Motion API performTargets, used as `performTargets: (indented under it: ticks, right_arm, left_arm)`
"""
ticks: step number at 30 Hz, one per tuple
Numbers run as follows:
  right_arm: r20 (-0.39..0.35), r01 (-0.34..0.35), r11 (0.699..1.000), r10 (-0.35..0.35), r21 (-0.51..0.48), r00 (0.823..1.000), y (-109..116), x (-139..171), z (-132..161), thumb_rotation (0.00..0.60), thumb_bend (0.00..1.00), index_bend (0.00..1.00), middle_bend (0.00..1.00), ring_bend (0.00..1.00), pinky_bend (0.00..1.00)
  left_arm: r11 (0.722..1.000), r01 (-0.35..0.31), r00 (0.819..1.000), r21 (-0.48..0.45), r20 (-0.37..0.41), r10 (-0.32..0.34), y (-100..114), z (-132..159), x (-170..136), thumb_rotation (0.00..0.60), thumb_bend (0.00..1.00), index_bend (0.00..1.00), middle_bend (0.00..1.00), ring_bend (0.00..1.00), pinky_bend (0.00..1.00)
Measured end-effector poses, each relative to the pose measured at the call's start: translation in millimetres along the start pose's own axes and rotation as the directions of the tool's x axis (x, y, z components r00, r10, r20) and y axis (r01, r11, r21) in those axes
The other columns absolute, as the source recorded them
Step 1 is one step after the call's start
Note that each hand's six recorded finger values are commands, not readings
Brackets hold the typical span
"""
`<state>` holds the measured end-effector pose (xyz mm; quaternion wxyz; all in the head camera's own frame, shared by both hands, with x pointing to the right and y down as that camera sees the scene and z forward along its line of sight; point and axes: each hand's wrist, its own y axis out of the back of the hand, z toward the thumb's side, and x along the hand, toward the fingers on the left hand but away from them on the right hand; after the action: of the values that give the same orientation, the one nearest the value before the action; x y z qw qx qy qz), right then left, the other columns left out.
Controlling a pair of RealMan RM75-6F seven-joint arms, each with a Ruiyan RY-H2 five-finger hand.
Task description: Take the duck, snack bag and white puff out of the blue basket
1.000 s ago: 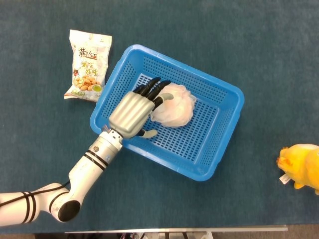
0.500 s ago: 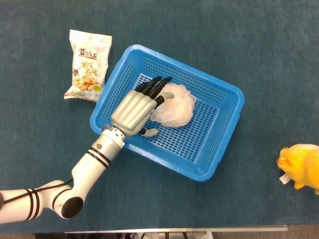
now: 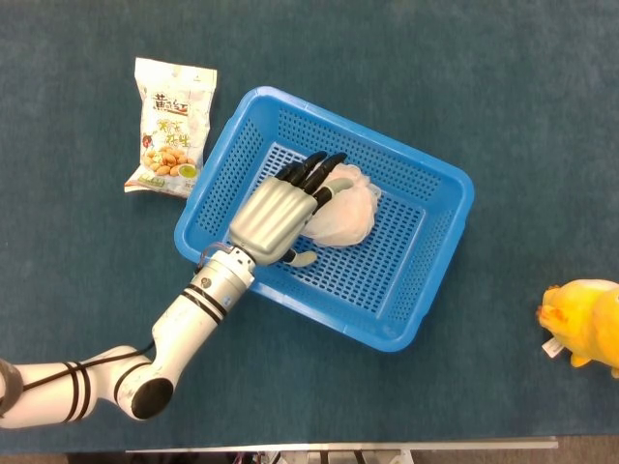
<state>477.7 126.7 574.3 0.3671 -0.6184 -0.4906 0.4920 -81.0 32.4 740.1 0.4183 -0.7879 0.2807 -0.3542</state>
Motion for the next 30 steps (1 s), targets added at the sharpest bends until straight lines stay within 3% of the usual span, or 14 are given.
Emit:
performTargets:
  ticks: [12, 27, 30]
  right_arm:
    - [0.011, 0.004, 1.000, -0.004, -0.006, 1.000, 1, 4, -4, 0.600, 0.00, 0.02, 0.12, 0.12, 0.41]
    - [-0.001, 0.040, 0.999, -0.040, -0.008, 0.999, 11, 11, -1, 0.600, 0.00, 0.02, 0.13, 0.12, 0.41]
    - [0.002, 0.038, 0.999, -0.038, -0.009, 0.999, 10, 12, -2, 0.600, 0.00, 0.02, 0.13, 0.12, 0.41]
  left_arm:
    - [0.999, 0.027, 1.000, 0.042, -0.001, -0.027, -14, 2, 7, 0.600, 0.02, 0.16, 0.00, 0.00, 0.19]
    - [0.999, 0.049, 0.999, 0.011, 0.000, -0.049, -30, 1, 9, 0.600, 0.02, 0.17, 0.00, 0.00, 0.20]
    - [0.999, 0.051, 0.999, 0.003, 0.004, -0.051, -33, 2, 9, 0.600, 0.02, 0.18, 0.00, 0.01, 0.25]
